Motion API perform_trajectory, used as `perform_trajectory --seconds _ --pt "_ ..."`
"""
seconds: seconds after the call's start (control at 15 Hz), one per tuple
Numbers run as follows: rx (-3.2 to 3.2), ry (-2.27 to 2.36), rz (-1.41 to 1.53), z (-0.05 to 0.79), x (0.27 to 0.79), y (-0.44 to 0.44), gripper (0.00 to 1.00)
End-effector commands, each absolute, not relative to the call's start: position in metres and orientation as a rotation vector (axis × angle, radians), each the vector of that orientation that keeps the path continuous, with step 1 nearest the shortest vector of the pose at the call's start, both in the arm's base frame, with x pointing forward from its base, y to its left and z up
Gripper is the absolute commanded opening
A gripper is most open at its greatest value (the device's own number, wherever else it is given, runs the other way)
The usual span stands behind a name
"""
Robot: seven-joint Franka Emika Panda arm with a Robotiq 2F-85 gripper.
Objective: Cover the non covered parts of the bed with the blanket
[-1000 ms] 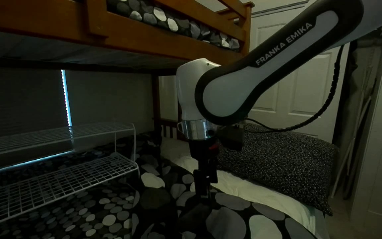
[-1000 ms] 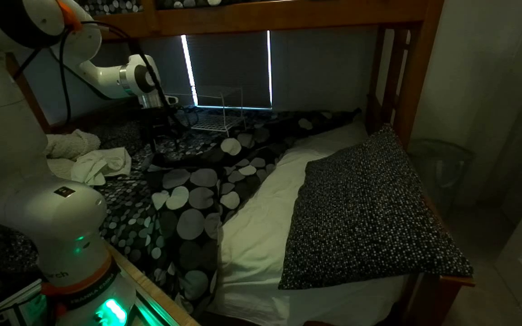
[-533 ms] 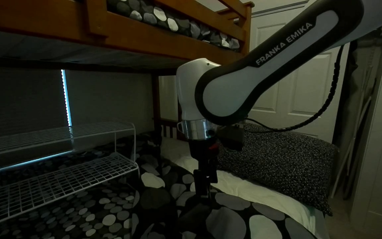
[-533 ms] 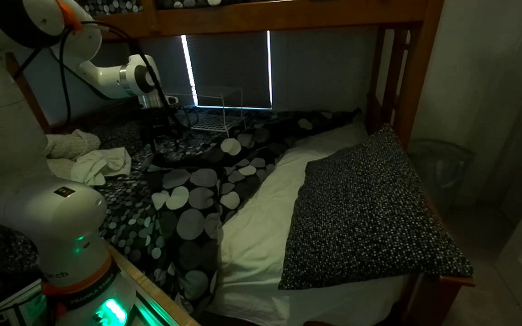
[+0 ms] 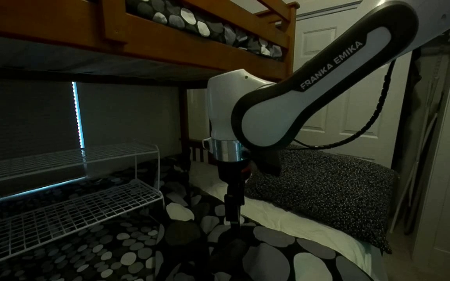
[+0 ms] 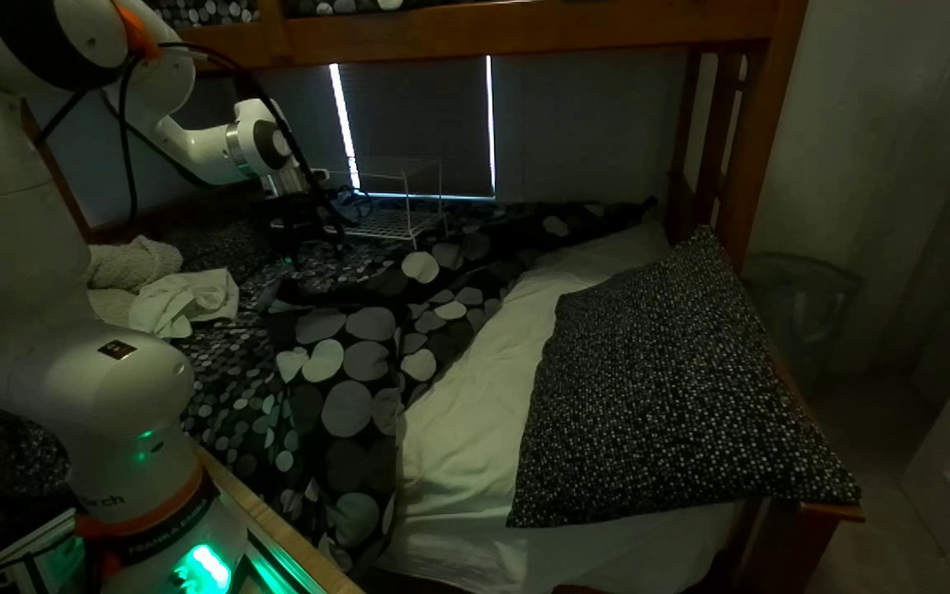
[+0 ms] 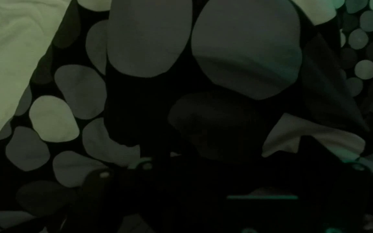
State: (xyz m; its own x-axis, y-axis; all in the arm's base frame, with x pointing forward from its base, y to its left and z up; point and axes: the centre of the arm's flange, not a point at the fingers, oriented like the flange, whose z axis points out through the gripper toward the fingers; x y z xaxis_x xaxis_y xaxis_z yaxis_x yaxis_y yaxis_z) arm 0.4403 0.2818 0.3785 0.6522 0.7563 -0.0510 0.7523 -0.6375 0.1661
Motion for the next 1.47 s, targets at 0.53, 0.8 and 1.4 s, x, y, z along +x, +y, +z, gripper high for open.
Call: perform_trajectory --seconds 0.53,0.8,1.4 --pt "2.589 2.040 0.007 0.327 0.441 0.337 1.00" --pt "2.560 2.211 -0.025 0.317 0.443 0.353 1.00" --pt "2.544 2.363 -0.225 0.290 0.458 0.361 0.26"
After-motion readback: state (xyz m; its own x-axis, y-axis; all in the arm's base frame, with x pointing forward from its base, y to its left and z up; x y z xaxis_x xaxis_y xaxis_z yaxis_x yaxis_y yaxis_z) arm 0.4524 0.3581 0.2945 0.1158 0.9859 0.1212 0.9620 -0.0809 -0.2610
